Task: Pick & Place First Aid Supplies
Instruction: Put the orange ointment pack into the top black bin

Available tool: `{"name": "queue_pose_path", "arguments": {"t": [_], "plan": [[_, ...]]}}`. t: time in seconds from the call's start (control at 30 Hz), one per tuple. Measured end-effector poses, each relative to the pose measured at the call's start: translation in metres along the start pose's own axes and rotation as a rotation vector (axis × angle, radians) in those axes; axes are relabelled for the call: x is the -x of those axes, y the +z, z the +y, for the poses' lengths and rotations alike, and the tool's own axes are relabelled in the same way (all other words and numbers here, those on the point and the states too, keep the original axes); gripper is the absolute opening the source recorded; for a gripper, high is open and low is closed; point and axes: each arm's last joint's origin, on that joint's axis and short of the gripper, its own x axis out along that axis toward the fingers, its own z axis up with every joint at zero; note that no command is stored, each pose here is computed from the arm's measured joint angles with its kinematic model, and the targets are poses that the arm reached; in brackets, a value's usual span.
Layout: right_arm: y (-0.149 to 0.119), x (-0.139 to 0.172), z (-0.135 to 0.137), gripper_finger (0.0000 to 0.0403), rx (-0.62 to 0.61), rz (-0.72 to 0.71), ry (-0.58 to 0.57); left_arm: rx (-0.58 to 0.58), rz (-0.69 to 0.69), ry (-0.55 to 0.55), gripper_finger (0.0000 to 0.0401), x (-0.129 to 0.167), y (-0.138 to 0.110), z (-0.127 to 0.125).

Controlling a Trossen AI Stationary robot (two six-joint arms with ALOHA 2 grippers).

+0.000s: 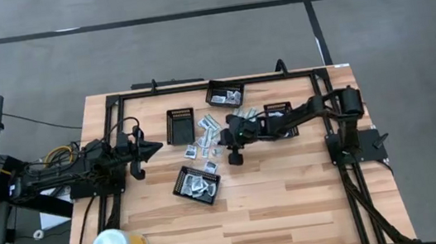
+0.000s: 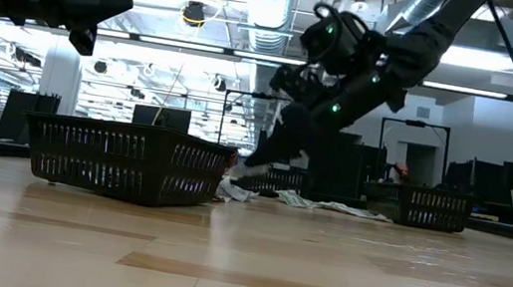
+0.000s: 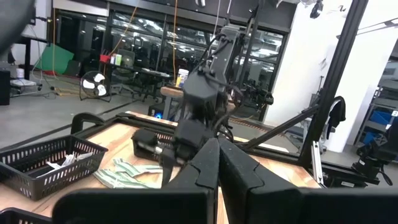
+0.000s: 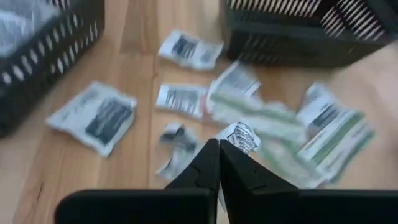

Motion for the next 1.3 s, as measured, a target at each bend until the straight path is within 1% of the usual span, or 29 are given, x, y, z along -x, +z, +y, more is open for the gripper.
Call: {"name": "queue_pose_path", "arguments": {"t": [0.17, 0.33, 0.47, 0.77, 1.0, 1.1, 1.3], "plan": [[0.018, 0.022, -0.005, 0.0002, 0.019, -0.043, -0.062, 0.000, 0.000, 0.000, 0.0008, 0.000, 0.000, 0.000], [0.038, 0.049, -0.011, 0.0002, 0.082, -0.111, -0.127, 0.000, 0.000, 0.000, 0.0008, 0.000, 0.000, 0.000], [0.045, 0.061, -0.021, 0.0001, 0.107, -0.139, -0.155, 0.000, 0.000, 0.000, 0.0008, 0.000, 0.000, 0.000], [0.031, 0.064, -0.048, 0.0001, 0.068, -0.024, -0.199, 0.000, 0.000, 0.001, 0.0008, 0.000, 0.000, 0.000], [0.021, 0.067, -0.082, 0.0001, 0.005, 0.004, -0.278, 0.000, -0.001, 0.000, 0.0008, 0.000, 0.000, 0.000], [0.017, 0.069, -0.100, 0.0001, -0.049, -0.007, -0.320, 0.000, 0.000, 0.000, 0.0008, 0.000, 0.000, 0.000], [0.000, 0.054, -0.134, 0.0001, -0.176, -0.052, -0.402, 0.000, 0.000, 0.001, 0.0008, 0.000, 0.000, 0.000]]}}
